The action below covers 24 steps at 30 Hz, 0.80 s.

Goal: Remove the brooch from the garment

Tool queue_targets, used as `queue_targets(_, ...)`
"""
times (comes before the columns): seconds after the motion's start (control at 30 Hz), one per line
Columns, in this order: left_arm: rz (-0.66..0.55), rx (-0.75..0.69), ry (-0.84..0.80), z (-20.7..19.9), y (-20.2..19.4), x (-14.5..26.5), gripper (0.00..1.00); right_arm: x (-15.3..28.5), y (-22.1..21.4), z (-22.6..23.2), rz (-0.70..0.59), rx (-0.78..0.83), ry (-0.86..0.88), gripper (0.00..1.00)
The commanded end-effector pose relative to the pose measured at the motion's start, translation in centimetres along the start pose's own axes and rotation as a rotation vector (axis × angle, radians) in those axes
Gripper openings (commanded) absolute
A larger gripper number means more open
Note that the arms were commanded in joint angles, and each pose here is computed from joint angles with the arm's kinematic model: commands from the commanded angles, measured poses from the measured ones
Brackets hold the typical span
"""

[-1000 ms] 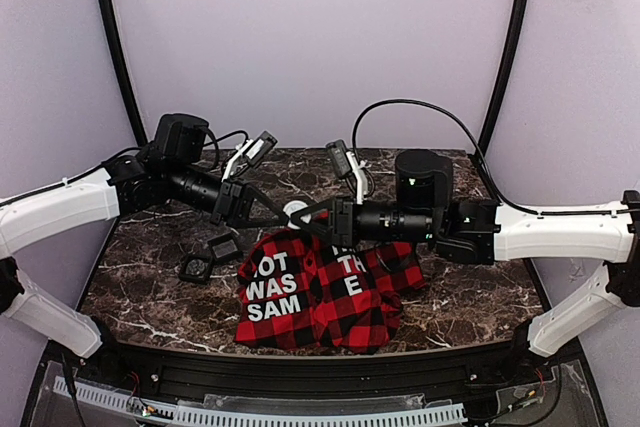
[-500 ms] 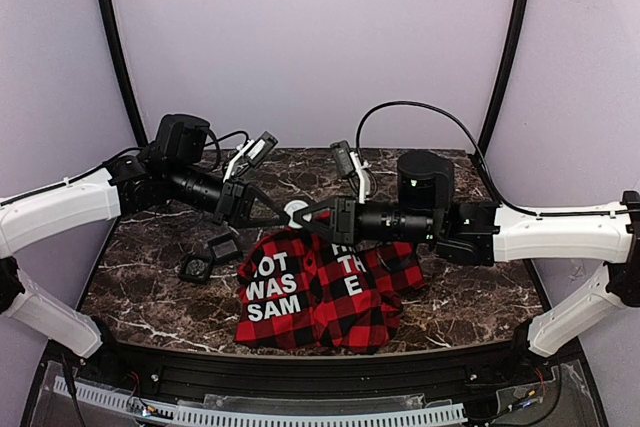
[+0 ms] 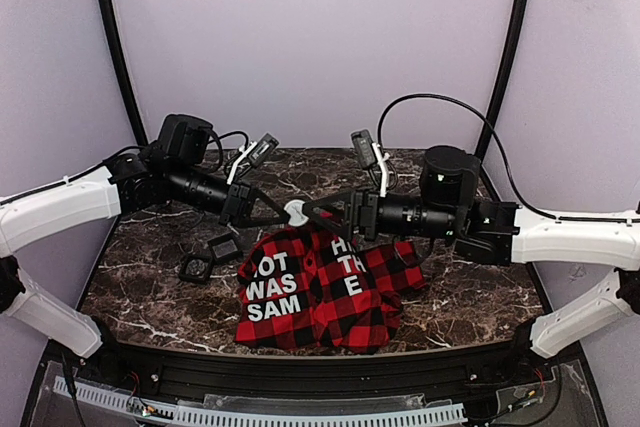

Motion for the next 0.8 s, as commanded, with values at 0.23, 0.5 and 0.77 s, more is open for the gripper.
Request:
queue_targets(0.23,-0.177,0.084,0.525,6.0,0.4,4.9,0.01,5.2,2.1,-4.3,-0.073,0.04,-0.384,0.98)
queue_targets(0.5,0.002,0.289,1.072,15.2,-4.7,8.7,0.01,7.6,0.5,-9.5,0.044,0.045,-0.669,0.99)
queue_targets(0.77,0.177,0.347,1.3,20.5,-6.5,8.6,0.01,9.0,0.1,-10.9,0.027,0.02,-0.675,0.99)
Point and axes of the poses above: each gripper's point midway between its finger pads, its own x axis back along the fingers, its own z axis along the line the jaws close on, y = z × x, the point moved 4 cm from there along x, back along the fingers, and after that the axes turned 9 degrees about x, right-handed, at the moved point
